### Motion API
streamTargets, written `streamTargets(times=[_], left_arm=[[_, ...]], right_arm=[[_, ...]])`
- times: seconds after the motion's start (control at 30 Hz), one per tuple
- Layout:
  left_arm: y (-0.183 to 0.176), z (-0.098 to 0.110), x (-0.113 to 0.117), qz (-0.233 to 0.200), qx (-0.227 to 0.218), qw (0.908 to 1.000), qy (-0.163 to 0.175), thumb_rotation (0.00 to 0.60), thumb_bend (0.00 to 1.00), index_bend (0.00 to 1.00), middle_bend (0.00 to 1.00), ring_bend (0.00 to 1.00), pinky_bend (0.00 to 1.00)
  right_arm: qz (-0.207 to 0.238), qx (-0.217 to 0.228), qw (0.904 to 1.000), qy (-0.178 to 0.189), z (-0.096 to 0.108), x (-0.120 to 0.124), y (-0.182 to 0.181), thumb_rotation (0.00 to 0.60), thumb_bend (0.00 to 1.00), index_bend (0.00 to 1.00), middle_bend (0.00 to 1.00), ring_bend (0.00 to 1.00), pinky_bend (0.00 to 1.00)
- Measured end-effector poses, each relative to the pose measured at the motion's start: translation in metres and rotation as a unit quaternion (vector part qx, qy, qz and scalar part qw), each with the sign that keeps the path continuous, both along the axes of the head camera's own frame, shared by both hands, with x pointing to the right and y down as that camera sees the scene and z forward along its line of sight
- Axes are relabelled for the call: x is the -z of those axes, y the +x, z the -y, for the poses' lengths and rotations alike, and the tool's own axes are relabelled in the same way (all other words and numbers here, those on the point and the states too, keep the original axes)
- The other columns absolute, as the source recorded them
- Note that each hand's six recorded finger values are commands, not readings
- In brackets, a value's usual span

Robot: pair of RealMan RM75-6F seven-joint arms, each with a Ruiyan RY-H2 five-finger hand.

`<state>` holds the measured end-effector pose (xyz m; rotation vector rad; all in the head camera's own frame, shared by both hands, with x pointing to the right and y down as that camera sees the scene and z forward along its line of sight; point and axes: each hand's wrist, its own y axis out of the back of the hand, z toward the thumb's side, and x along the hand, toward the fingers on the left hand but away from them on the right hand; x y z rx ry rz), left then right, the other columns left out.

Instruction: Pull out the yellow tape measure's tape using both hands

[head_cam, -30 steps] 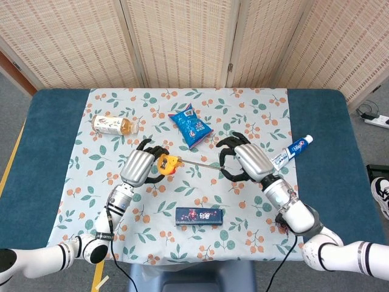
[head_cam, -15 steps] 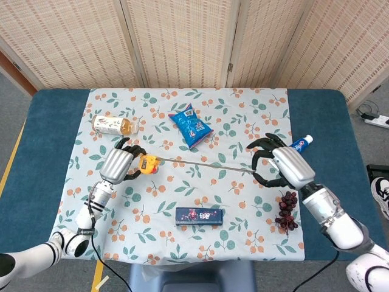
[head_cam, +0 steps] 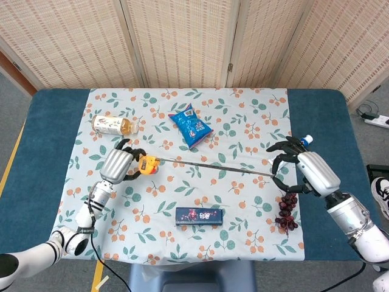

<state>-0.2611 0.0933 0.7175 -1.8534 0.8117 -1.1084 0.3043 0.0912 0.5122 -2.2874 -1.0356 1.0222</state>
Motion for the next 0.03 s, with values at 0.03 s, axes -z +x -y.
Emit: streamTargets(times=[0.03], left_arm=[[0.0002, 0.0, -0.0001, 0.0, 0.0, 1.0, 0.0, 0.6, 0.54, 0.57, 0.54, 0.46, 0.17]], right_arm=[[0.001, 0.0, 1.0, 0.0, -0.0001, -0.0001, 0.0003, 0.6, 0.41, 0.74, 0.27, 0.15, 0.0]])
